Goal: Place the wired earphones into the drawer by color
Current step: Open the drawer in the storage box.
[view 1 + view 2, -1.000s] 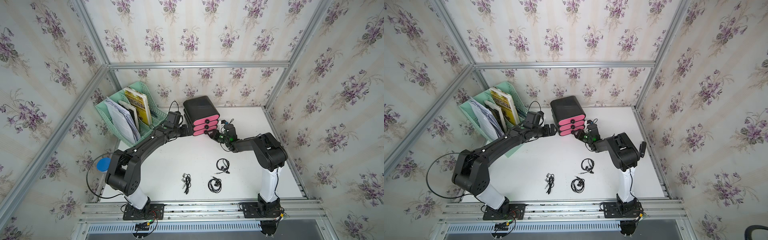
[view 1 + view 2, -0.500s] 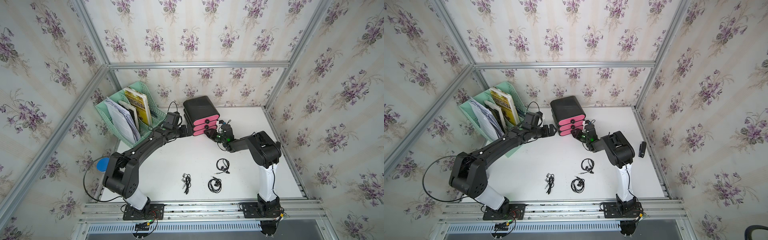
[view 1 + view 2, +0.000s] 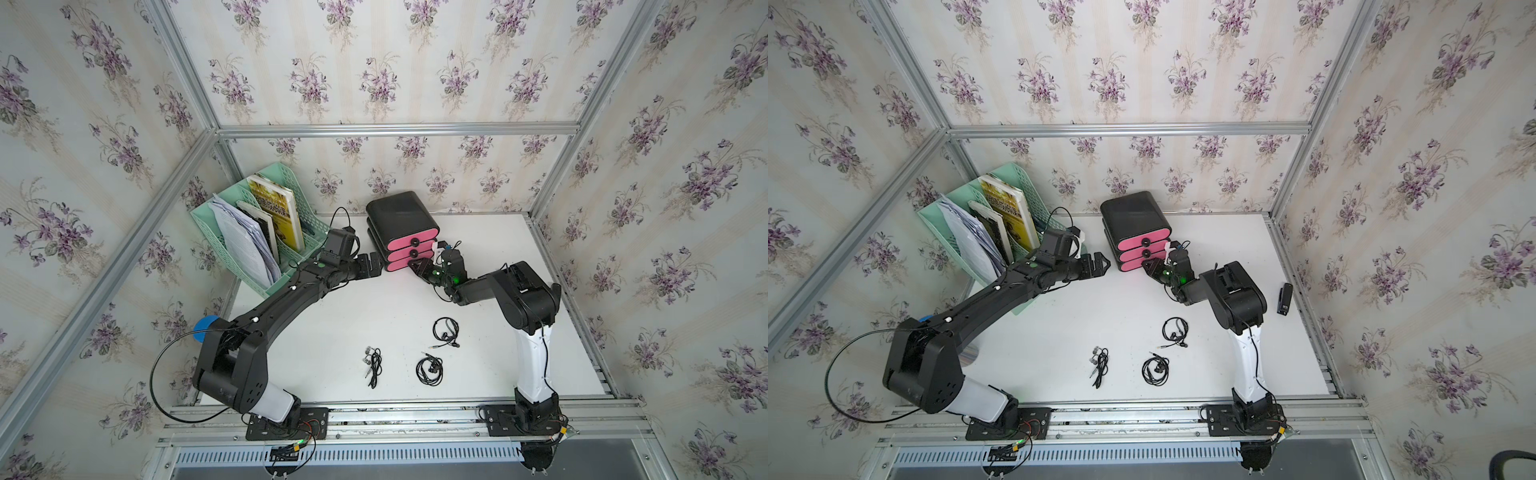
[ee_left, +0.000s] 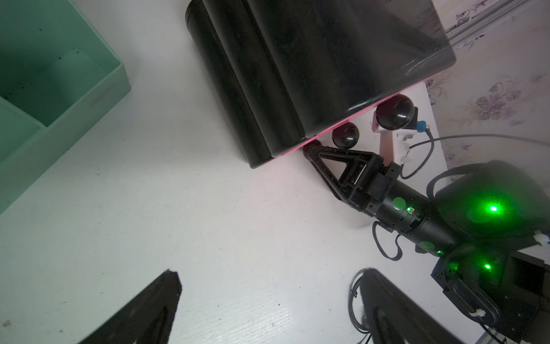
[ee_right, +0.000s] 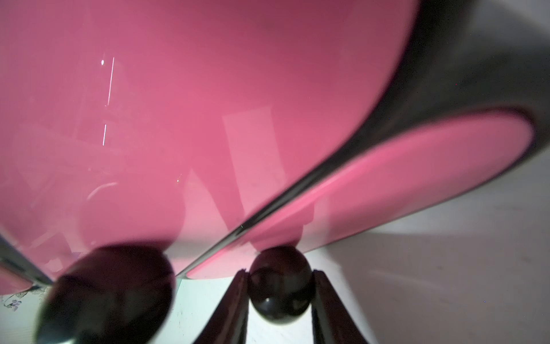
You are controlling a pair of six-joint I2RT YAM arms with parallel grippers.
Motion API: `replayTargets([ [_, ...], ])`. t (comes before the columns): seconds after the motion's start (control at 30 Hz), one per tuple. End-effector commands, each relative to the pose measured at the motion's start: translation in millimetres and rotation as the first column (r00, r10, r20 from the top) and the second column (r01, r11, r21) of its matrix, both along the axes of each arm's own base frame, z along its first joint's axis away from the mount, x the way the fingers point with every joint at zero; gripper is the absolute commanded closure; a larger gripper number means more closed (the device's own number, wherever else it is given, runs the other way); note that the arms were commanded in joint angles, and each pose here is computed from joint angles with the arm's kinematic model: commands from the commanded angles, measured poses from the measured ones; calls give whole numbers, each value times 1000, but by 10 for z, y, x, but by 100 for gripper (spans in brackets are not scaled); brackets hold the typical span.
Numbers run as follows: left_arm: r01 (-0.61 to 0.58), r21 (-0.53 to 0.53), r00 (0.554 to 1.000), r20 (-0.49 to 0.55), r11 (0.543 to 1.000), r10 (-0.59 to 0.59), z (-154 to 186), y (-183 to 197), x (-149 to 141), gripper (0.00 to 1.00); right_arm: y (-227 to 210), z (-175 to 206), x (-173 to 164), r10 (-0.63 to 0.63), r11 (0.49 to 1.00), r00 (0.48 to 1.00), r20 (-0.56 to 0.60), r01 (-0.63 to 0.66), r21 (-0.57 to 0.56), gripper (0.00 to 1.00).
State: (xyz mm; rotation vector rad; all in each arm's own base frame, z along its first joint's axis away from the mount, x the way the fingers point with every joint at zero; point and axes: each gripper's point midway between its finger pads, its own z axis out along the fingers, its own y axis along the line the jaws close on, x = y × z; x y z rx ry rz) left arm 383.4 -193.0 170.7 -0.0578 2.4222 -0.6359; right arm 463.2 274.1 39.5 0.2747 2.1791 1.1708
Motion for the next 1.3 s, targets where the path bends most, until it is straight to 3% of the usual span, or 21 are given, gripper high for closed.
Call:
replayTargets([
  [0.0, -12, 3, 1000, 10, 1000, 12, 26, 36, -17, 1, -33, 77, 28, -25, 1000, 999, 32, 25, 2, 66],
  [1.27, -33, 5, 999, 28, 999, 33, 106, 257, -461, 1, -345, 131, -812, -5, 999, 1000, -1, 5, -40, 66],
])
